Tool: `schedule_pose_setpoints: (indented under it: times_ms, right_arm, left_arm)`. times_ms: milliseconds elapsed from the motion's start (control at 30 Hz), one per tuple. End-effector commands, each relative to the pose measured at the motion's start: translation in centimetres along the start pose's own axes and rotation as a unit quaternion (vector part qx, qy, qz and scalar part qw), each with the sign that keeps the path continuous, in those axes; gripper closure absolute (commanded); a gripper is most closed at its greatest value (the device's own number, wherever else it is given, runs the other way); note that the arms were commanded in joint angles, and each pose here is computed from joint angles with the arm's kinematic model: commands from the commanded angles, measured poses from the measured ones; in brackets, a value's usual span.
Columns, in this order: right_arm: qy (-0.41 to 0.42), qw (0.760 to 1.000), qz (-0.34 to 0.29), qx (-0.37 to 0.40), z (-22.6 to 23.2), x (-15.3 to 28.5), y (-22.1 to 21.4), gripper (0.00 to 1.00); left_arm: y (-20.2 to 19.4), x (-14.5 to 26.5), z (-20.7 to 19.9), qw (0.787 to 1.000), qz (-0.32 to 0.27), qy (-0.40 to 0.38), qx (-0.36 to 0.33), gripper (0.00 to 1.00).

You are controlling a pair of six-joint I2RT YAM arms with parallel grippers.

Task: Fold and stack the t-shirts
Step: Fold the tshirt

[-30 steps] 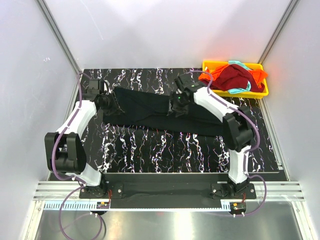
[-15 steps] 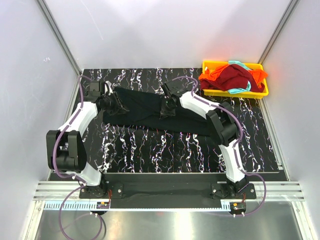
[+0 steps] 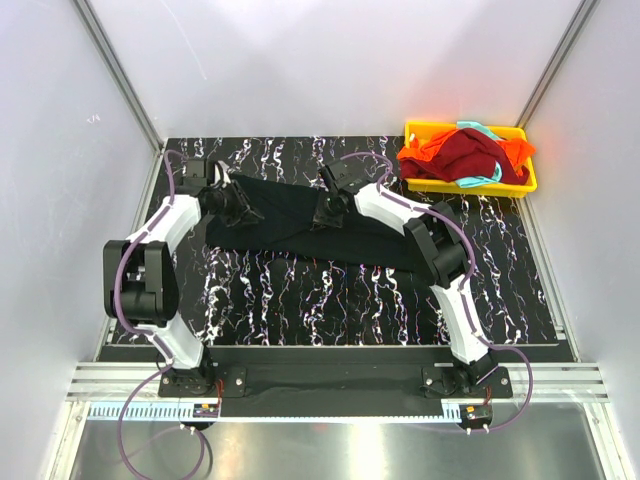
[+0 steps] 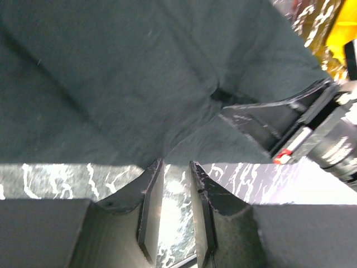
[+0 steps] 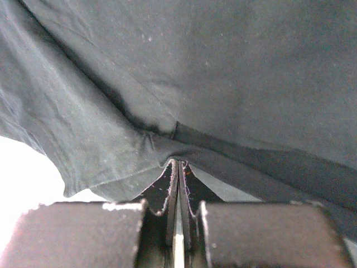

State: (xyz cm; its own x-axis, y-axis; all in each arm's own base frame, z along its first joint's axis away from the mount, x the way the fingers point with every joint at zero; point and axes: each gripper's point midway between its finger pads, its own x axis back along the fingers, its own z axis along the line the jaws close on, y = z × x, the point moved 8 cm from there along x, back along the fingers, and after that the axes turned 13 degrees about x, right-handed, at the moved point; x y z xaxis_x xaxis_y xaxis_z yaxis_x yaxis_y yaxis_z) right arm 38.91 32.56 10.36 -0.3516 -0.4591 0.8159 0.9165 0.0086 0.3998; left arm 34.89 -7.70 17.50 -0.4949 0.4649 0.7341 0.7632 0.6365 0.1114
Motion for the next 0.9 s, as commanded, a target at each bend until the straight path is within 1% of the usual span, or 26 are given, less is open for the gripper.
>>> schedule_pose_setpoints:
  times_ms: [0, 67, 167, 233, 467, 667, 867]
  right_arm:
    - [0.017, 0.999, -0.029, -0.010, 0.9, 0.1, 0.7, 0.94]
    - [0.012, 0.999, -0.039, -0.010, 0.9, 0.1, 0.8, 0.95]
    - [0.017, 0.999, -0.035, -0.008, 1.0, 0.6, 0.6, 0.95]
    - [0.012, 1.000, -0.023, -0.017, 0.5, 0.5, -0.8, 0.95]
    - [0.027, 0.999, -0.037, -0.004, 1.7, 1.2, -1.5, 0.95]
    - [0.041, 0.999, -0.024, -0.012, 2.5, -0.1, -1.9, 0.95]
    - [0.032, 0.998, -0.043, -0.018, 2.9, -0.9, -0.8, 0.95]
  left_arm:
    - [1.6, -0.1, -2.7, 0.999, -0.007, -0.053, -0.012, 0.71]
    - [1.9, -0.5, -2.8, 0.998, -0.004, -0.057, -0.010, 0.72]
    - [2.0, -0.8, -3.0, 0.998, 0.001, -0.060, -0.008, 0.73]
    - [2.1, -0.7, -3.0, 0.998, -0.003, -0.059, -0.009, 0.73]
    - [2.0, -1.0, -2.8, 0.998, 0.003, -0.061, -0.009, 0.73]
    - [1.9, -0.9, -2.9, 0.998, 0.005, -0.063, -0.009, 0.73]
    - [1.6, -1.1, -2.4, 0.998, 0.010, -0.059, -0.008, 0.73]
